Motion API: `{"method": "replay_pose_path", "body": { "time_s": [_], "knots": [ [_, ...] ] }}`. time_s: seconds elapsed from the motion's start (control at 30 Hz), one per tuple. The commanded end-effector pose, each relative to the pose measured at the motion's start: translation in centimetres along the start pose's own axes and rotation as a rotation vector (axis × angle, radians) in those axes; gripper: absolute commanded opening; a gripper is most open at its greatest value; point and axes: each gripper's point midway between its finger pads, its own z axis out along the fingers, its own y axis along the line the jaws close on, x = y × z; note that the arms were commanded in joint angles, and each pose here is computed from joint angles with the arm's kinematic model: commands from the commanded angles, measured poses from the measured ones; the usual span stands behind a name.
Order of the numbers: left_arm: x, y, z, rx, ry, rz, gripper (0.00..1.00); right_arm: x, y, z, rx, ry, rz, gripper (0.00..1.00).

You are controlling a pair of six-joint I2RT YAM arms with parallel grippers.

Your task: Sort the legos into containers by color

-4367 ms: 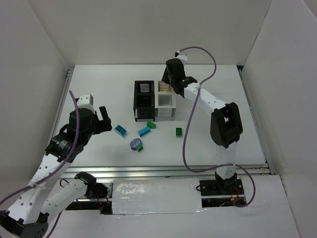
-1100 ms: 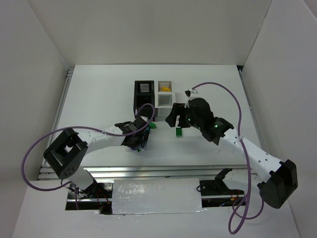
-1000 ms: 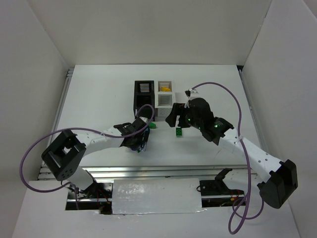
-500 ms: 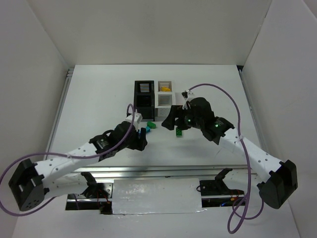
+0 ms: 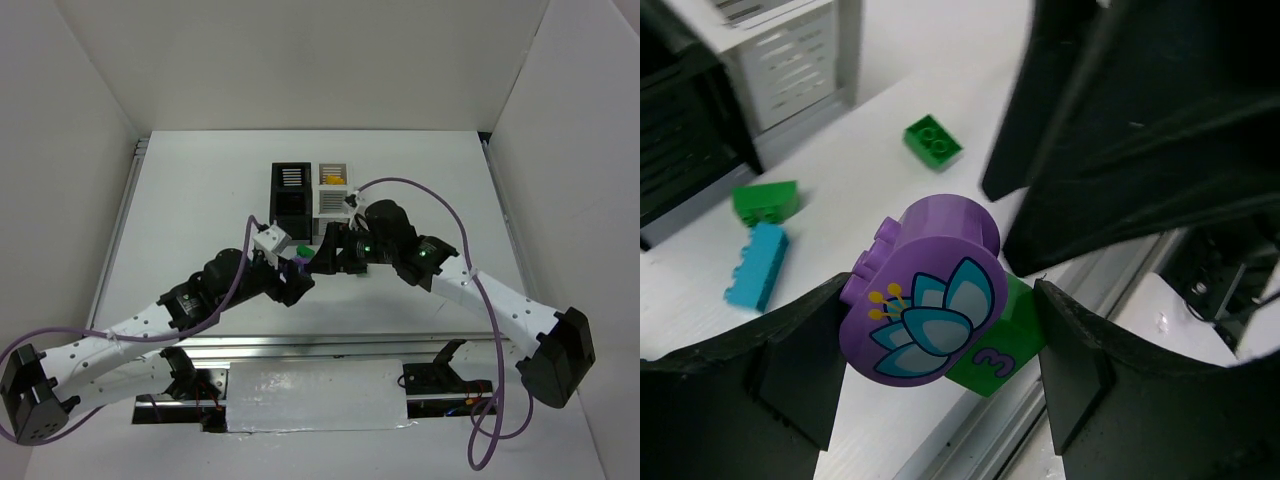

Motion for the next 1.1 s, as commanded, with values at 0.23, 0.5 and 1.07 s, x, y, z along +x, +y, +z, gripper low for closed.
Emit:
{"method": "replay_pose_path", "body": {
  "time_s": [0.23, 0.5, 1.07],
  "knots": [
    [-2.4, -4.4, 0.0, 0.171, -0.097, 0.151, 0.00, 0.0, 3.4, 0.6, -0.068, 0.027, -0.033, 0.74],
    [-2.0, -4.8, 0.4, 0.184, -0.076, 0.168, 0.02, 0.9, 5.3, 0.0, -0.146, 0.036, -0.114, 0.46],
    [-2.1, -5.0, -0.4, 0.203, -0.108, 0.171, 0.00, -0.6, 8.0, -3.9, -0.249, -0.099, -0.217, 0.71]
  ]
}}
